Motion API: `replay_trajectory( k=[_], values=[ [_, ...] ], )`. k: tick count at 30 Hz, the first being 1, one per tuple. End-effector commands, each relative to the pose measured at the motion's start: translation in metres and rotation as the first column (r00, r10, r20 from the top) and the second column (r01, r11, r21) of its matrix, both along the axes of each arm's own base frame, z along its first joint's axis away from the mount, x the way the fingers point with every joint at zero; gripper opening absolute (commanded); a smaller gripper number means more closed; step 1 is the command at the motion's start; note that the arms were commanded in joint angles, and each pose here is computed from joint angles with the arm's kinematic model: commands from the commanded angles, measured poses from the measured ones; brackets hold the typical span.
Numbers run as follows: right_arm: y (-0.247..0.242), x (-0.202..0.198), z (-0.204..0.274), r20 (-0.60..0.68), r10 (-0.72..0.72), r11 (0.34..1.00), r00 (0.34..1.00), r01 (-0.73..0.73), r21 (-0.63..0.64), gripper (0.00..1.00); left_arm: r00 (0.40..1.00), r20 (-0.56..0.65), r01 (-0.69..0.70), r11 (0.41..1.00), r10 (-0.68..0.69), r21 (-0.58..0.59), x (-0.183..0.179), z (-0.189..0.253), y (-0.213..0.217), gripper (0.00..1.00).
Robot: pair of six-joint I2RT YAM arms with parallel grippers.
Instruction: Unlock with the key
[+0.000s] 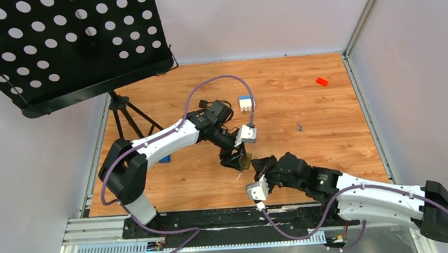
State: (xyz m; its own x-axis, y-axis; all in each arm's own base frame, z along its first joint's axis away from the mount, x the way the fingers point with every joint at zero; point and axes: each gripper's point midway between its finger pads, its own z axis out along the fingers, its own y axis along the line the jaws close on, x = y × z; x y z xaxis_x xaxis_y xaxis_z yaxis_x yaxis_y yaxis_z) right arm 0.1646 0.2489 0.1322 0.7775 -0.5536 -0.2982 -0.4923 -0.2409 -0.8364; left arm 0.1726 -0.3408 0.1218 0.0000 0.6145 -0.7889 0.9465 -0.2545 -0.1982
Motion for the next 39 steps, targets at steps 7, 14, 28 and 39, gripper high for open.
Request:
replay_trajectory(
  k=[7, 14, 28, 39],
  values=[
    [0.020, 0.004, 0.027, -0.024, 0.001, 0.991, 1.000, 0.002, 0.134, 0.02, 0.990, 0.072, 0.137, 0.952, -0.122, -0.275, -0.018, 0.069, -0.030, 0.00],
    [0.018, 0.015, 0.028, -0.199, -0.065, 0.984, 0.978, 0.096, 0.148, 0.00, 0.986, 0.168, 0.040, 0.961, 0.006, -0.274, 0.004, 0.068, -0.032, 0.00],
    [0.009, 0.041, 0.025, -0.428, -0.171, 0.957, 0.888, 0.253, 0.143, 0.00, 0.934, 0.312, -0.075, 0.948, 0.176, -0.310, 0.033, 0.060, -0.028, 0.00],
    [-0.017, 0.053, 0.052, -0.502, -0.225, 0.913, 0.835, 0.361, 0.191, 0.73, 0.903, 0.364, -0.110, 0.942, 0.229, -0.319, 0.049, 0.065, -0.018, 0.00]
  ],
)
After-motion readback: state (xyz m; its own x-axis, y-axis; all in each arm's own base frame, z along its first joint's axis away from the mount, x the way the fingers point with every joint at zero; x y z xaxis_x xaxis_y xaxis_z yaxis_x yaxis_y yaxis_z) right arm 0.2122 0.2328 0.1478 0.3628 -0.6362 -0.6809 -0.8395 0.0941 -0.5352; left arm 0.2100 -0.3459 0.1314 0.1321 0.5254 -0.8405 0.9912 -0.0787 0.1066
